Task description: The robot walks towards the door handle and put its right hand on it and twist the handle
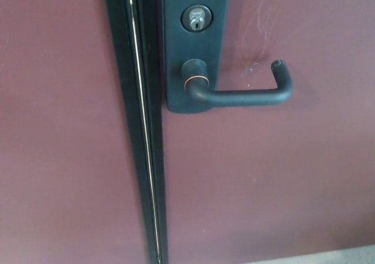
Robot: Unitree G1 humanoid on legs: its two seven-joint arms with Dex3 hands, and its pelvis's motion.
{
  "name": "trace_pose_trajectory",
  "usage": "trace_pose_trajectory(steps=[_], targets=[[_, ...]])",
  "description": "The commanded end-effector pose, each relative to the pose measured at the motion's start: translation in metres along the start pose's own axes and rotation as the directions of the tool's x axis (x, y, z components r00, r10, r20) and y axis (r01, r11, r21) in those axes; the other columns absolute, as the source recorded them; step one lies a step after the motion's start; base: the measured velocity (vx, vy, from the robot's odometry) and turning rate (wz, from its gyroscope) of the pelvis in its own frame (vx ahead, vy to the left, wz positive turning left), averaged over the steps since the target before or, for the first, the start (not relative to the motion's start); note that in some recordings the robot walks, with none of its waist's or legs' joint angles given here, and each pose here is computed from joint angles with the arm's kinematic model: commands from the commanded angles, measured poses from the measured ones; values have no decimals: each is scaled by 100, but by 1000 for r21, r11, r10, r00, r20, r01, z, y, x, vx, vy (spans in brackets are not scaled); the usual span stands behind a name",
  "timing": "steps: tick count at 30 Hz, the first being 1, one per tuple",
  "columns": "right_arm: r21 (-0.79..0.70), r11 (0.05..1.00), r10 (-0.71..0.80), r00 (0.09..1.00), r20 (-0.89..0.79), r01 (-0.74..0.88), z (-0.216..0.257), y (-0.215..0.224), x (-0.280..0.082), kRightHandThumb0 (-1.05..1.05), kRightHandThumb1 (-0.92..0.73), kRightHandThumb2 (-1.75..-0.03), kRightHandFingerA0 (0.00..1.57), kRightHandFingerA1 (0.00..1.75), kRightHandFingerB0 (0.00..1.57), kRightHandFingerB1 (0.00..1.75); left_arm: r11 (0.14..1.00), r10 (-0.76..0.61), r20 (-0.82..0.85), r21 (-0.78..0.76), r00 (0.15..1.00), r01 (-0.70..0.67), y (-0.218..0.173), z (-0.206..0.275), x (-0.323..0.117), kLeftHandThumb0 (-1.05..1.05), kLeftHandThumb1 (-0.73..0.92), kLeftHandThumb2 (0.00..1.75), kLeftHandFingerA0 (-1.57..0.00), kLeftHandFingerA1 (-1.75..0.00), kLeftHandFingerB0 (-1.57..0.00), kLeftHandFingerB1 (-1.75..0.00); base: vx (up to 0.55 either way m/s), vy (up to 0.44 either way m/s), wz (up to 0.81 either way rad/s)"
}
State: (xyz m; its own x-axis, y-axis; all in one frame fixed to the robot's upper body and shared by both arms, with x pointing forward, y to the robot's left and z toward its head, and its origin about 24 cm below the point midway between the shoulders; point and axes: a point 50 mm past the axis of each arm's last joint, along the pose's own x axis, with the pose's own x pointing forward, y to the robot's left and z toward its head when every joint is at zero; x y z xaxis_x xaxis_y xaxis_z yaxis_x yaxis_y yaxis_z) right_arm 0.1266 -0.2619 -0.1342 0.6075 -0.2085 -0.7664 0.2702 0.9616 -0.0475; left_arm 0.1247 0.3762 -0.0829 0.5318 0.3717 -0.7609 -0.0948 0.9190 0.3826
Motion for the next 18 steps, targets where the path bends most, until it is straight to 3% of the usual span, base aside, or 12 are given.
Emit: trace_pose_trajectory(steps=[1, 2, 6, 7, 8, 9, 11, 14, 15, 18], targets=[[277, 961, -97, 961, 259, 22, 23, -30, -29, -37, -49, -84, 38, 57, 34, 52, 1000, -10, -17, 19, 1000, 10, -1, -5, -1, -13, 66, 59, -64, -48, -48, -40, 0, 0, 0], [276, 961, -103, 938, 332, 8, 39, -35, -39, -32, -68, -60, 42, 46, 39, 40, 1000, -7, -15, 27, 1000, 8, -1, -3, -1, -13, 65, 59, -64, -47, -48, -40, 0, 0, 0], [283, 959, -130, 882, 454, -5, 69, -48, -59, -32, -68, -60, 40, 46, 36, 39, 999, -6, -12, 42, 1000, 6, -2, -2, 0, -13, 65, 59, -63, -47, -49, -40, 0, 0, 0], [269, 963, -138, 843, 520, -8, 86, -55, -70, -39, -60, -75, 36, 52, 33, 47, 999, -6, -9, 40, 1000, 7, -2, -2, 0, -13, 65, 59, -63, -47, -49, -41, 0, 0, 0], [263, 965, -139, 828, 544, -10, 92, -57, -74, -39, -60, -75, 36, 52, 33, 47, 999, -6, -7, 40, 1000, 7, -2, -2, 0, -13, 65, 59, -63, -47, -49, -41, 0, 0, 0], [248, 969, -142, 803, 578, -8, 102, -61, -80, -35, -67, -59, 41, 48, 34, 39, 999, -7, -7, 49, 1000, 8, -2, -2, 0, -13, 65, 59, -63, -47, -49, -41, 0, 0, 0], [220, 975, -141, 771, 622, 1, 114, -65, -89, -38, -66, -58, 42, 48, 34, 41, 998, -7, -10, 60, 1000, 8, -2, -2, 0, -13, 65, 59, -63, -47, -49, -41, 0, 0, 0], [174, 985, -133, 703, 698, 13, 132, -65, -106, -42, -65, -59, 42, 52, 33, 47, 998, -6, -9, 65, 1000, 7, -1, -2, -1, -13, 65, 59, -62, -46, -49, -40, 0, 0, 0], [146, 989, -126, 668, 734, 25, 140, -65, -114, -47, -43, -87, 41, 65, 27, 58, 998, -7, -12, 61, 1000, 7, -1, -2, 0, -13, 66, 59, -62, -46, -49, -40, 0, 0, 0], [74, 996, -84, 579, 811, 41, 160, -59, -139, -52, -39, -86, 42, 68, 29, 60, 998, -5, -12, 62, 1000, 6, -2, -1, 0, -13, 65, 59, -63, -46, -49, -40, 0, 0, 0]])
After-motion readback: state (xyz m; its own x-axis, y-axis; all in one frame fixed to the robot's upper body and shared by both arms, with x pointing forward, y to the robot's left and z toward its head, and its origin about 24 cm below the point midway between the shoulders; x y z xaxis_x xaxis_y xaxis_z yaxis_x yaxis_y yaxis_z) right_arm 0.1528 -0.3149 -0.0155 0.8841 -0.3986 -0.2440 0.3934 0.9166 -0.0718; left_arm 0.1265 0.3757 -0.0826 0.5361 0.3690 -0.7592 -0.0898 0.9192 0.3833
